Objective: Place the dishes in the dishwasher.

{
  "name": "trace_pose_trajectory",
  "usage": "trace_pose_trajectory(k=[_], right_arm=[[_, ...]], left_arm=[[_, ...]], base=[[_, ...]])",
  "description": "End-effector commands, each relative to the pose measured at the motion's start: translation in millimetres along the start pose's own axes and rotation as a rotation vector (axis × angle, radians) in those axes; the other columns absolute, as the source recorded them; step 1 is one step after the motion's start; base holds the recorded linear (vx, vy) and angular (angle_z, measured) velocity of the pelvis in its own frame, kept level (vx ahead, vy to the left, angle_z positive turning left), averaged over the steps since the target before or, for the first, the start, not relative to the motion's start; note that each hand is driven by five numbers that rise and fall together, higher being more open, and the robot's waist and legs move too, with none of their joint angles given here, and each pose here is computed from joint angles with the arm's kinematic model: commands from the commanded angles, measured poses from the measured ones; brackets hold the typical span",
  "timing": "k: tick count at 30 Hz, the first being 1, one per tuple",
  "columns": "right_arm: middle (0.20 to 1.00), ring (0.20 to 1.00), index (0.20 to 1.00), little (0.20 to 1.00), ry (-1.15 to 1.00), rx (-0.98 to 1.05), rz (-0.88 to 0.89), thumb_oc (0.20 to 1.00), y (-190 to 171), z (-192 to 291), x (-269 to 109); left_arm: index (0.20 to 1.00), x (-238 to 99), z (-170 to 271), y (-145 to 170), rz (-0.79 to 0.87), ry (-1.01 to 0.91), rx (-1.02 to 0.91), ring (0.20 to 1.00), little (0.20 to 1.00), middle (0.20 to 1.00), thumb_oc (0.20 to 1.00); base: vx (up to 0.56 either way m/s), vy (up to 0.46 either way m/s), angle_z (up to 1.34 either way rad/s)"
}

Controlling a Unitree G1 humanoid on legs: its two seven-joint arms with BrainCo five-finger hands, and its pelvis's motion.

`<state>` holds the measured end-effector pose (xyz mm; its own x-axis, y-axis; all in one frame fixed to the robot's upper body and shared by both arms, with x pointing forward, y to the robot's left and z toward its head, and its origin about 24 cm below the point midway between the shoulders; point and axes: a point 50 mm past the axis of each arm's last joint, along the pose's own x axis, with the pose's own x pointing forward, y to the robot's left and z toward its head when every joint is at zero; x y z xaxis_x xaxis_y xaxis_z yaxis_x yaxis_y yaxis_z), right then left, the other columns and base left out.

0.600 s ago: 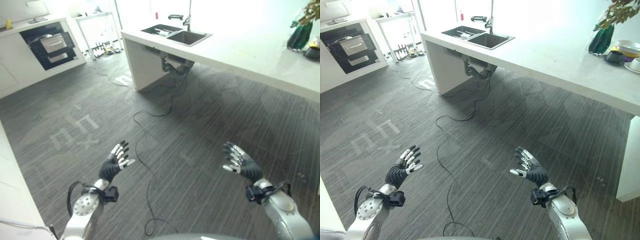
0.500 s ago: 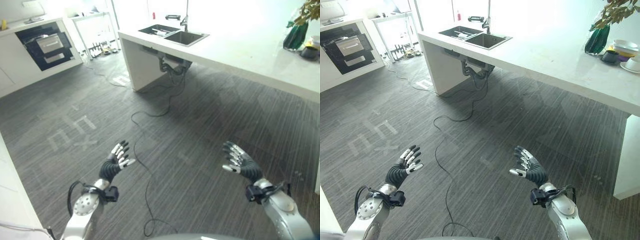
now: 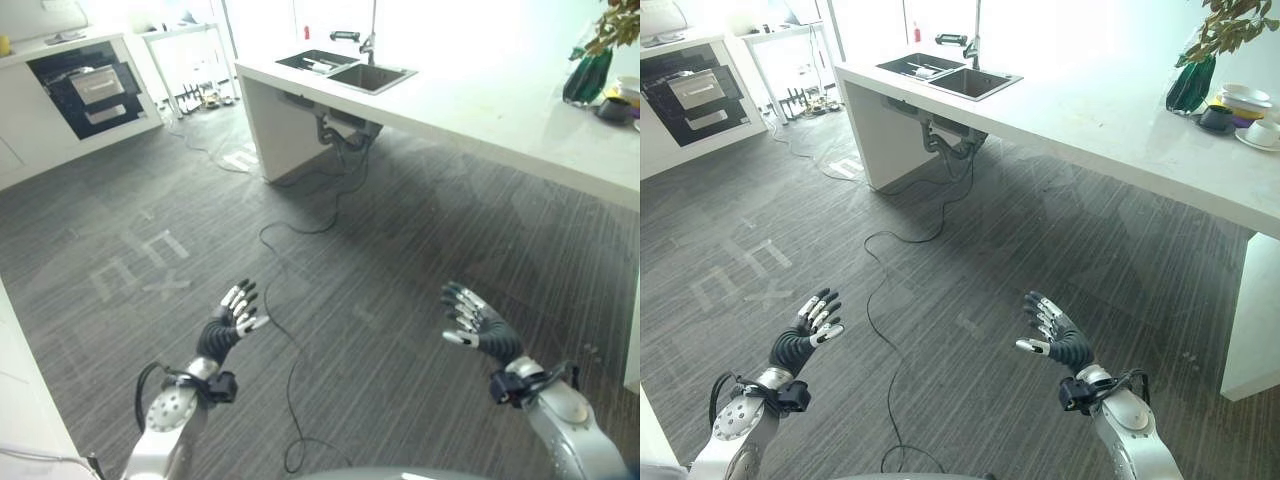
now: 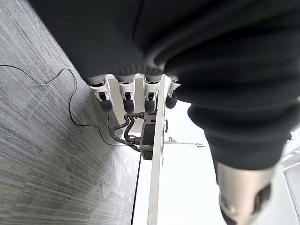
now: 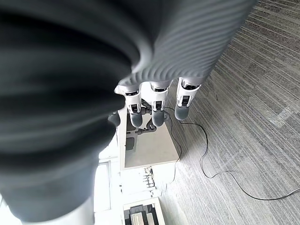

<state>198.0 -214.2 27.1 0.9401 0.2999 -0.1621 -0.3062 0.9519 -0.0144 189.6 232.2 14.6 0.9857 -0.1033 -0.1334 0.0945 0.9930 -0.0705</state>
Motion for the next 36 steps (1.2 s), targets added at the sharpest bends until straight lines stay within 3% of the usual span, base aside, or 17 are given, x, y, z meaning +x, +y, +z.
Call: trace_pose_trajectory(k=[1,10,19,25,29,36], right_arm=[[1.0,1.0,1.0,1.0,-0.165,-0.054,0.008,1.0,2,31,10],[1.0,1.0,1.0,1.0,-0.136,-0.108,0.005,1.0,-8,27,6],[1.0,1.0,1.0,1.0,-0.088,-0.145,0.007,1.0,-26,23,-18],[1.0,1.0,1.0,1.0,-0.131,-0.107,-0.011,1.0,-7,30,-2],[1.0,1.0,1.0,1.0,-0.137,-0.096,-0.031,1.0,-3,29,0],[1.0,1.0,1.0,1.0,-0.114,-0.088,-0.079,1.0,-19,24,-23]], left_arm=[[1.0,5,30,13,0.011,-0.149,0.044,1.0,1.0,1.0,1.0],[1.0,4,43,16,0.049,-0.244,-0.011,1.0,1.0,1.0,1.0],[1.0,-15,36,17,0.055,-0.251,-0.059,1.0,1.0,1.0,1.0],[1.0,11,60,1,-0.093,-0.278,0.022,1.0,1.0,1.0,1.0],[1.0,12,73,-13,-0.203,-0.297,0.176,1.0,1.0,1.0,1.0],[1.0,14,75,-15,-0.239,-0.294,0.086,1.0,1.0,1.0,1.0]], base=[[0.02,-0.106,0.05],[0.05,-0.111,0.08],[0.41,0.425,-0.05],[0.33,0.459,-0.02],[0.26,0.332,0.7],[0.31,0.019,0.28]])
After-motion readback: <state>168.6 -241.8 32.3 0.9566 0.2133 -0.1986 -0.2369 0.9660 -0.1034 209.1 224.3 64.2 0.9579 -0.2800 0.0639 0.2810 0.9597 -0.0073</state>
